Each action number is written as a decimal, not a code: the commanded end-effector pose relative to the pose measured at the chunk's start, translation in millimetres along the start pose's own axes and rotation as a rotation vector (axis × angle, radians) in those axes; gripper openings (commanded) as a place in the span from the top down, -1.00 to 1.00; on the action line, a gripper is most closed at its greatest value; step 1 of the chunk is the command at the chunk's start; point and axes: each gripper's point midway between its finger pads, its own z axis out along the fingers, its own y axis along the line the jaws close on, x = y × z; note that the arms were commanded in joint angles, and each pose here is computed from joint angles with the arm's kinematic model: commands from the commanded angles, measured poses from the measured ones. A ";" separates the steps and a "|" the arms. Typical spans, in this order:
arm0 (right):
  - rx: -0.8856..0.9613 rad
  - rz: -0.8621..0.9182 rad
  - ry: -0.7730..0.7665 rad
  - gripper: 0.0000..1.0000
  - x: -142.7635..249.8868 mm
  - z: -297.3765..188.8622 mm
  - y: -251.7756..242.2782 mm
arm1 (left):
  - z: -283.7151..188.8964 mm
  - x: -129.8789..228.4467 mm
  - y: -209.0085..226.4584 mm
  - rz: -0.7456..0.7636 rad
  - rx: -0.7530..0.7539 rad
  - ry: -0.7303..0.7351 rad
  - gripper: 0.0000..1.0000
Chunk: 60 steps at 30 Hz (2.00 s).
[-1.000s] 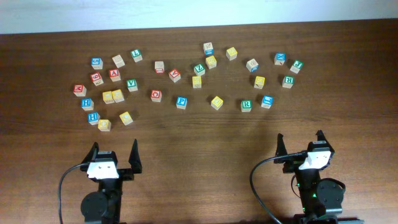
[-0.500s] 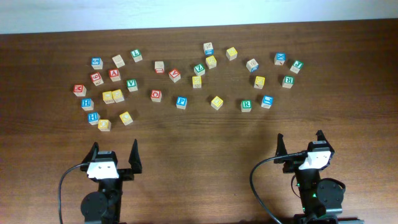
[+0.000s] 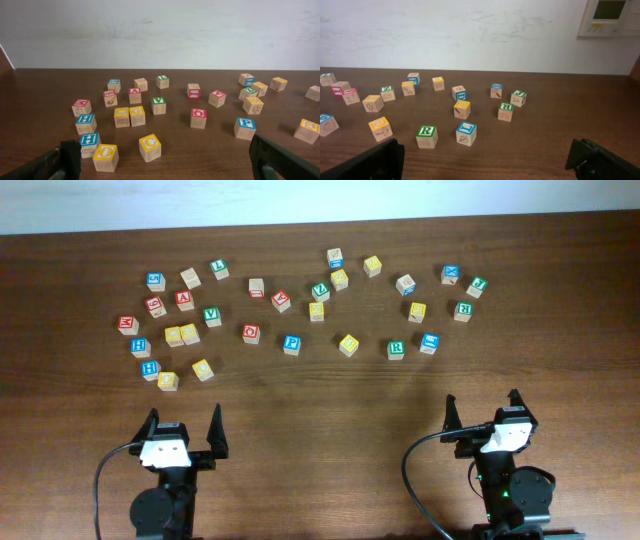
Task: Spell out CVPR
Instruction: 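Move the left gripper toward the yellow C block, then lower the left gripper and grasp the yellow C block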
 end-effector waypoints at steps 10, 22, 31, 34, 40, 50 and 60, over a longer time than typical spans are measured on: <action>0.019 0.004 0.004 -0.97 2.5 0.0 -3.7 | 0.2 2.7 0.3 0.019 -0.003 0.008 -0.98; 0.019 0.004 0.004 -0.97 2.5 0.0 -3.7 | -94.9 -129.6 -120.5 0.004 0.817 -0.542 -0.98; 0.019 0.004 0.004 -0.97 2.5 0.0 -3.7 | -30.9 -178.9 -104.3 -0.169 0.621 0.087 -0.98; 0.019 0.004 0.004 -0.97 2.5 0.0 -3.7 | -10.7 -183.1 -111.3 -0.184 0.669 0.124 -0.98; 0.019 0.004 0.004 -0.96 2.5 0.0 -3.7 | 48.3 -117.1 -77.5 -0.345 0.345 0.858 -0.98; 0.019 0.004 0.004 -0.97 2.5 0.0 -3.7 | 102.0 -14.4 -9.8 -0.321 -0.342 1.123 -0.98; 0.019 0.004 0.004 -0.97 2.5 0.0 -3.7 | 152.6 78.1 -8.5 -0.338 -0.418 1.233 -0.98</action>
